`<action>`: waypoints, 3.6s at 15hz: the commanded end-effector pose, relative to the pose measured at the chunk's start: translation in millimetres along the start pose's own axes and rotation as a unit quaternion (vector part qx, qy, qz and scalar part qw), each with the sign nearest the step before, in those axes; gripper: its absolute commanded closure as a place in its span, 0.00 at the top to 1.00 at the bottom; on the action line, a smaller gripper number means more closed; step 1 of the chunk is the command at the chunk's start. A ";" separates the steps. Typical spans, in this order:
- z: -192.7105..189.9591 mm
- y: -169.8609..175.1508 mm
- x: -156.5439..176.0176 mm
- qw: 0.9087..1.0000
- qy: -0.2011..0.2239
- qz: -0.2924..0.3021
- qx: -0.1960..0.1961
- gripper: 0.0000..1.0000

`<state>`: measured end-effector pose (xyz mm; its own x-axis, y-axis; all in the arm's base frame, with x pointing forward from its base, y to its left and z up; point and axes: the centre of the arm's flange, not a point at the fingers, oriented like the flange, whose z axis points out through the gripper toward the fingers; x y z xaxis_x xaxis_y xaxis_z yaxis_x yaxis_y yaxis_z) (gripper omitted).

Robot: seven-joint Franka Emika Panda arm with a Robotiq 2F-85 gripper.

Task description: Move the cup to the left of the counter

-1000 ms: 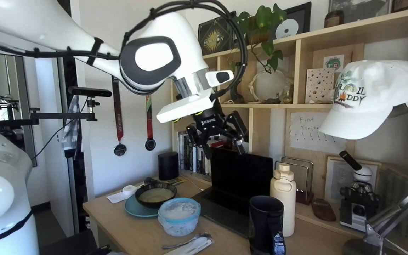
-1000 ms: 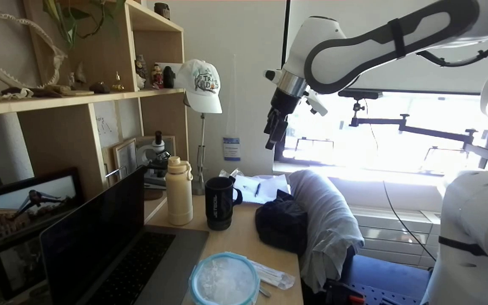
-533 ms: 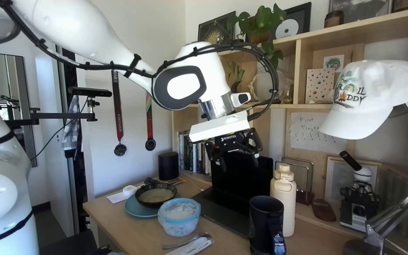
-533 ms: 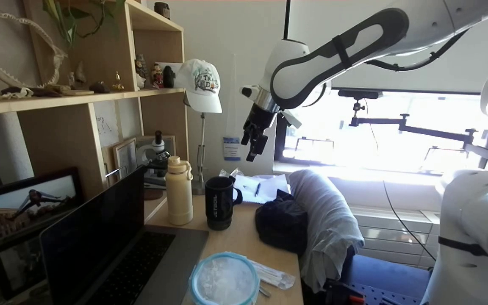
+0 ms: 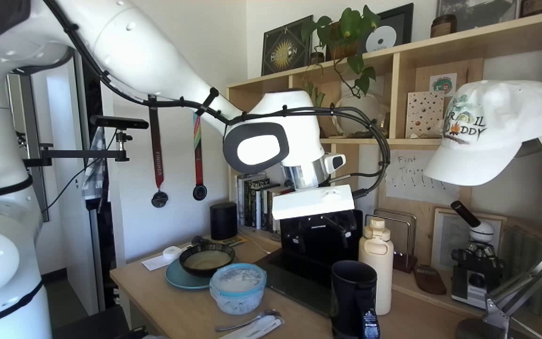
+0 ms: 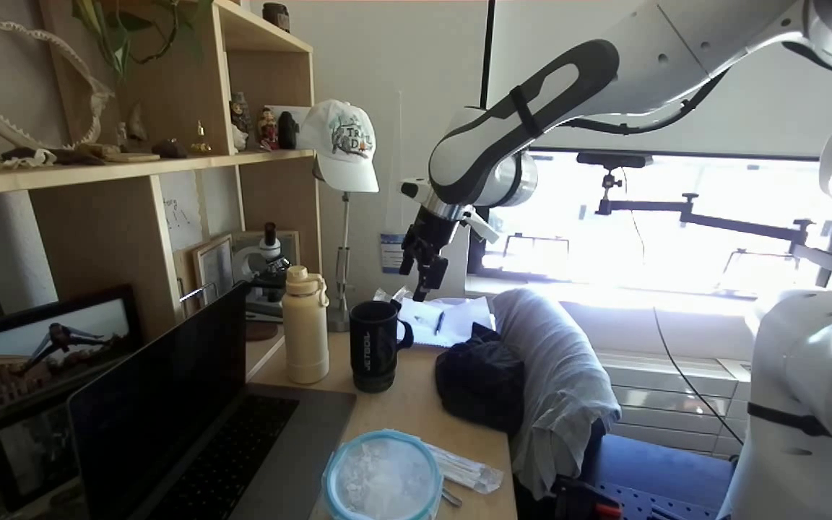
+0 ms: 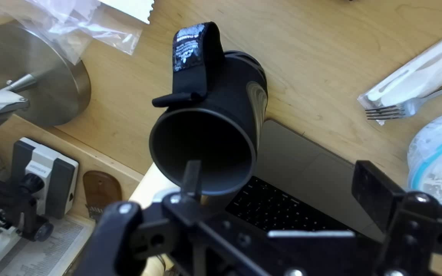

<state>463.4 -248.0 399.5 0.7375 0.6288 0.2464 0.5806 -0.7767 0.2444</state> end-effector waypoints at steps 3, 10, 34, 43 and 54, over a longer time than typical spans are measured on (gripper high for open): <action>24.6 30.0 3.6 0.999 0.013 -0.037 0.001 1.00; 57.3 45.9 3.2 0.998 0.004 -0.051 0.019 1.00; 105.3 34.8 -5.9 0.997 0.016 -0.014 0.075 0.05; 37.9 28.5 16.3 0.998 -0.004 -0.003 0.059 0.04; -64.2 -66.0 198.0 0.968 -0.028 -0.244 0.056 0.04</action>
<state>530.1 -112.9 480.9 0.4794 0.8713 0.1053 0.8471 -0.4907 0.2039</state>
